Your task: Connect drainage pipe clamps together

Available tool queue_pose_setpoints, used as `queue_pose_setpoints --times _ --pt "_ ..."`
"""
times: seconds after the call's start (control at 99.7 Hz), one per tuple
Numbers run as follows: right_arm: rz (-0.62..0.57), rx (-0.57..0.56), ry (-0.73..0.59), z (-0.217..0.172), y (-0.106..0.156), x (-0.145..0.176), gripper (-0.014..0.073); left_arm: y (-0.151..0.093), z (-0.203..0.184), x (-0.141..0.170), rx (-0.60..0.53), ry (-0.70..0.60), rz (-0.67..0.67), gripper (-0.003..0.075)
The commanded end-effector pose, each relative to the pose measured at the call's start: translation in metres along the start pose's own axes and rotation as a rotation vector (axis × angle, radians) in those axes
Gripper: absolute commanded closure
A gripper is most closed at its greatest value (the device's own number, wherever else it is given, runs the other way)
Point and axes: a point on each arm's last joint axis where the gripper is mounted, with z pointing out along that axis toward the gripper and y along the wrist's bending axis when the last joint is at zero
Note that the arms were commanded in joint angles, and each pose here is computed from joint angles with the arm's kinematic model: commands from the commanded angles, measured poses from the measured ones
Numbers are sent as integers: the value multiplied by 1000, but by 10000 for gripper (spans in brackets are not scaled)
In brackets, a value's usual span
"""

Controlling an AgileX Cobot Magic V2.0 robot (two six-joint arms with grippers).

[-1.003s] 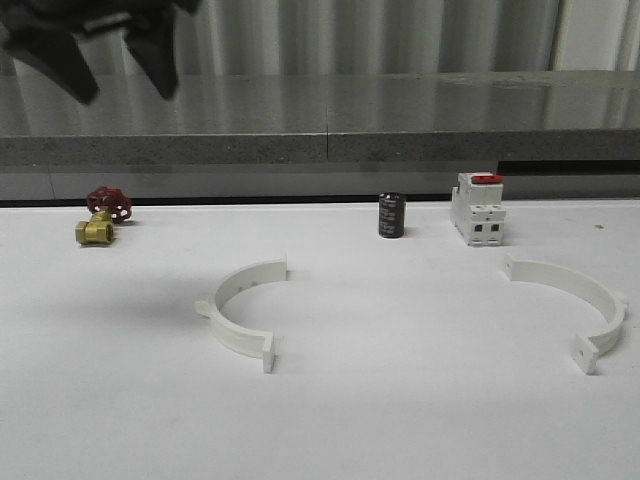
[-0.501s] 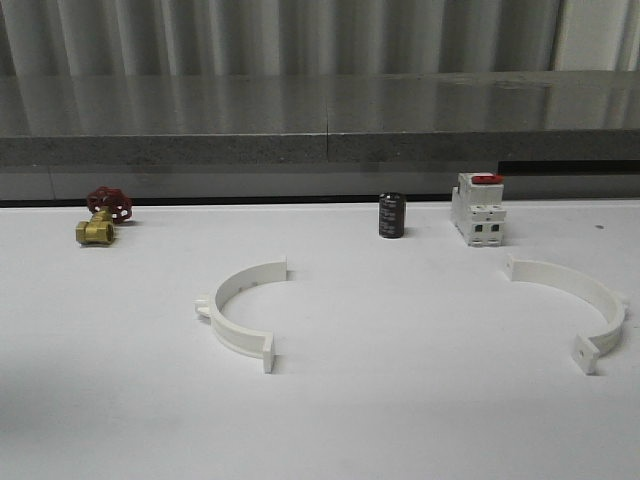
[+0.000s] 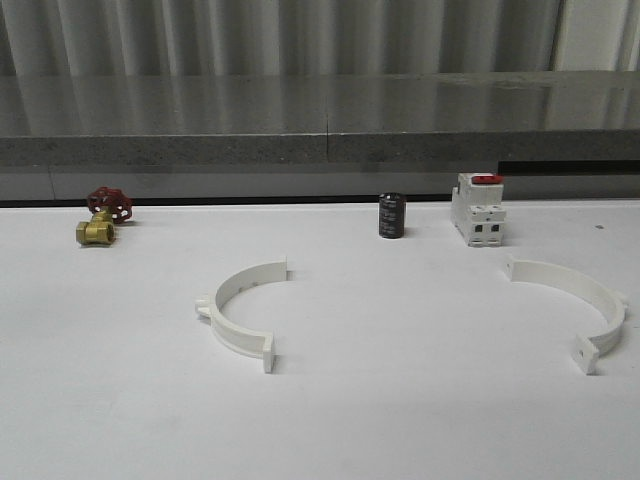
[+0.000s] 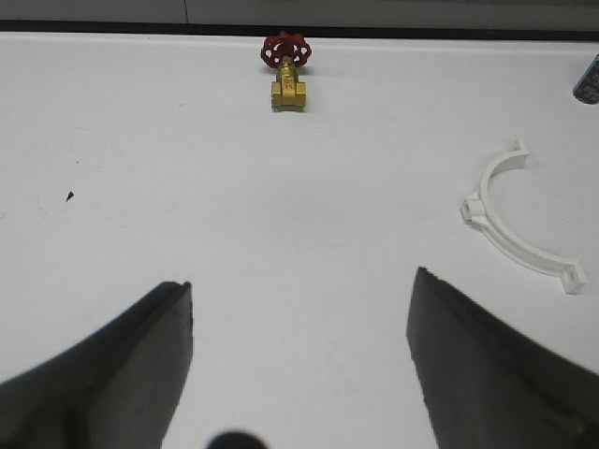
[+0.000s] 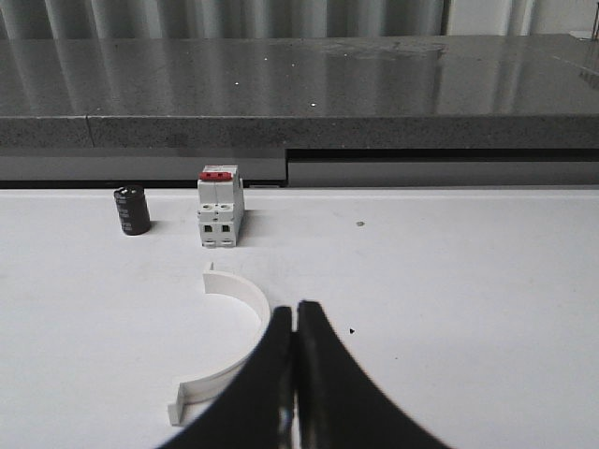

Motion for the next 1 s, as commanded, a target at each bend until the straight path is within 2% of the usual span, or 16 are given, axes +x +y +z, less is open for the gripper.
queue_pose_setpoints --times 0.0,0.15,0.271,0.431,0.622,0.782,0.993 --pt "-10 4 -130 -3 0 -15 662 -1 -8 -6 24 -121 -29 322" --pt "-10 4 -137 -3 0 -16 662 0 -14 0 27 -153 -31 553" --pt "-10 3 -202 -4 0 -22 662 0 -15 0 28 -157 -31 742" --pt "-10 1 -256 -7 1 -34 662 0 -15 0 28 -157 -31 741" --pt "-2 -6 -190 -14 4 -69 662 0 -15 0 28 -157 -31 741" --pt "-3 -9 -25 -7 8 -109 662 0 -15 0 28 -157 -31 741" --pt "-4 -5 314 29 12 -149 662 0 -15 0 28 -157 -31 741"
